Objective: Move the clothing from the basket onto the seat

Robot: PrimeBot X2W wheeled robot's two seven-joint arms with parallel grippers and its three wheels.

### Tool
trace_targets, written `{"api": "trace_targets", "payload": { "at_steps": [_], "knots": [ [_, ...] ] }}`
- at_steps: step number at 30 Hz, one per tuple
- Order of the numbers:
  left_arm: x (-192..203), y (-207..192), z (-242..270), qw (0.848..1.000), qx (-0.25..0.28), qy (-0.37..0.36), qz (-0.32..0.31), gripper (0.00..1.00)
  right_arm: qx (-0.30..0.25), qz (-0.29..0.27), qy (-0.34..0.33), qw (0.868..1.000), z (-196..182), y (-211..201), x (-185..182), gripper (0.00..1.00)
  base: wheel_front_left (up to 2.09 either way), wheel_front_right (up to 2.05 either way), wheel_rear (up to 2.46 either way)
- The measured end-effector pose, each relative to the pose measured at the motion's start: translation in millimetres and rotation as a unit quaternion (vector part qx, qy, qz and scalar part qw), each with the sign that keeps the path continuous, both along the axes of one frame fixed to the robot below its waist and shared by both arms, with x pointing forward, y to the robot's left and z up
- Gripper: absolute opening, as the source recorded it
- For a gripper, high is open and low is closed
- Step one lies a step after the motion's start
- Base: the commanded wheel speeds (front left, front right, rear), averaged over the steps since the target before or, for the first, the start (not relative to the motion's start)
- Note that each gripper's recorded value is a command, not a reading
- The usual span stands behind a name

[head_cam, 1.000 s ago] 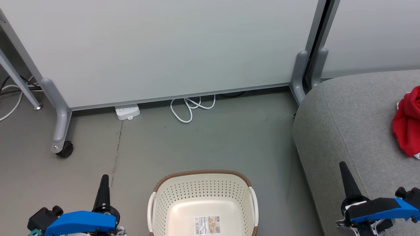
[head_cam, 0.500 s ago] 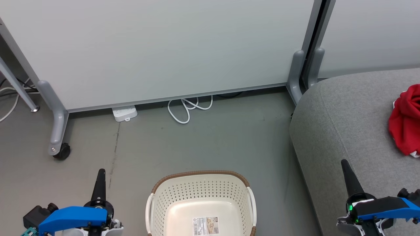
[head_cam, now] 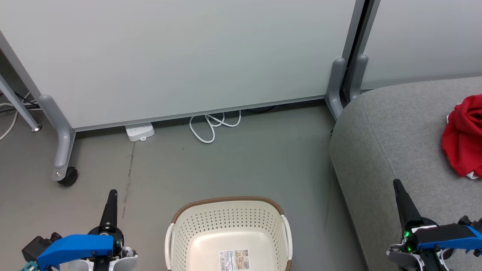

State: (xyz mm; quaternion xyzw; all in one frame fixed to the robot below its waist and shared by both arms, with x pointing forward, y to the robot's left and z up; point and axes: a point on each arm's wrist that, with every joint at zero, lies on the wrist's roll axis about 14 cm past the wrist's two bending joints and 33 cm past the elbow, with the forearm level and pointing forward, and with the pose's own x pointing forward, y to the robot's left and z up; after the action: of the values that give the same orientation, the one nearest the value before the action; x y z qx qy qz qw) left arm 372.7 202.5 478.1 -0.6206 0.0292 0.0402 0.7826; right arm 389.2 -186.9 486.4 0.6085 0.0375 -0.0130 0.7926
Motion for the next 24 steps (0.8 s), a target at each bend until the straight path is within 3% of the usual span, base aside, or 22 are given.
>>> {"api": "trace_targets", "payload": {
  "at_steps": [24],
  "knots": [
    [10,-2,17,0.996,-0.083,-0.029,-0.004,0.00,0.095,-0.013,-0.021,0.995,12,-8,-1,0.00,0.00,0.00,0.00]
  ]
}}
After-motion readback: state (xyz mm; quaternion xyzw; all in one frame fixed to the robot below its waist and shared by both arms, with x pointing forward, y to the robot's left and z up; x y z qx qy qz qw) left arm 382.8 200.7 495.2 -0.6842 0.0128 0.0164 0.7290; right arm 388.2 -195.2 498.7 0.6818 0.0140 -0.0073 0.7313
